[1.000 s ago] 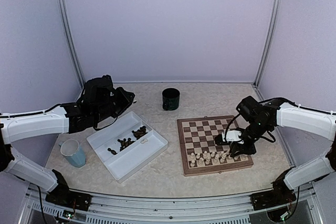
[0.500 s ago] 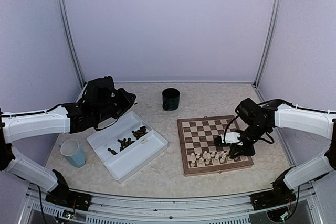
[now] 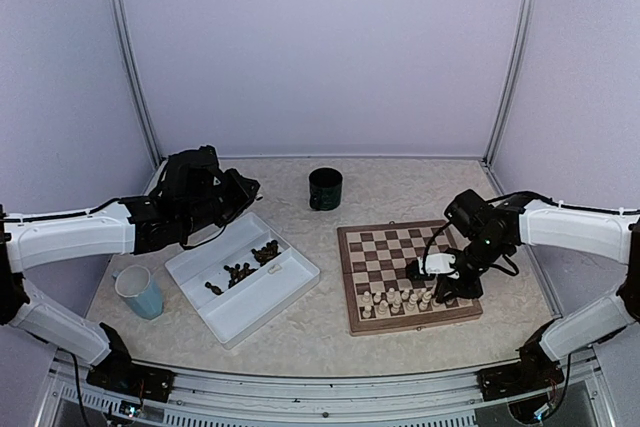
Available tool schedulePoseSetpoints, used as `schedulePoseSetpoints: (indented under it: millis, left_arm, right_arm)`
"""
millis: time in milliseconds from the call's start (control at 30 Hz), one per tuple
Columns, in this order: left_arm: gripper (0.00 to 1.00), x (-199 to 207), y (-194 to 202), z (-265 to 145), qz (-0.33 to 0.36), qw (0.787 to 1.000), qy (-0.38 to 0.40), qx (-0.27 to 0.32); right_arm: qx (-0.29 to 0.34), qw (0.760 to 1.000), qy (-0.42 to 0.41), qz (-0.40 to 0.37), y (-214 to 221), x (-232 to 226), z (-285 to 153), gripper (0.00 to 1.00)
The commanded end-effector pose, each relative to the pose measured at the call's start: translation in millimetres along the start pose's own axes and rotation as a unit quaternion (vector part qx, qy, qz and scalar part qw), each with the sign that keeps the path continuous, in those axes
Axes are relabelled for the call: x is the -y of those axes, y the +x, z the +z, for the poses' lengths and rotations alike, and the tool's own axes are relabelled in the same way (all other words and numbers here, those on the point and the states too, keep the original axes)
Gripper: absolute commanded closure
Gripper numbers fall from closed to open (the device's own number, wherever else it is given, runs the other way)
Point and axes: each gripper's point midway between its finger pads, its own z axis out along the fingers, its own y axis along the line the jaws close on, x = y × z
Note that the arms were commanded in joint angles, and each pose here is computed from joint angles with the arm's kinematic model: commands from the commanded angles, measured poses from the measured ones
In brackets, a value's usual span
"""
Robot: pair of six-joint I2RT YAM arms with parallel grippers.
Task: Set up the chess pieces on the board
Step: Place the bishop on f1.
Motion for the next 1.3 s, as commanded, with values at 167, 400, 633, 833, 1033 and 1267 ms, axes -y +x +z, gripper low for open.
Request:
schedulePoseSetpoints:
  millis: [167,400,633,833,1033,1267]
  left_arm:
    - [1.00,0,0,2,0.001,1.000,0.002,-0.002]
    - [1.00,-1,2,4,0.000,1.000,0.002,-0.004]
    - [1.00,0,2,5,-0.001,1.000,0.005,-0.007]
    - [1.00,3,2,6,0.007,1.000,0.007,-0.008]
    - [1.00,16,2,9,0.041,0.999,0.023,-0.018]
    - [1.00,84,41,5,0.169,0.955,0.220,-0.110]
  right_arm:
    - [-0.012,1.000,-0.007,-0.002,4,-5,9,0.91]
    - [-0.021,1.000,-0.005,-0.005,8,-6,9,0.90]
    - [-0.020,1.000,-0.007,-0.006,8,-9,7,0.84]
    - [0.004,1.000,-0.002,-0.025,-5,-12,-18,0.68]
    - [0.030,0.999,-0.009,-0.021,-21,-1,-48,0.64]
    - [0.174,0.984,0.040,-0.006,-95,62,-102,0.63]
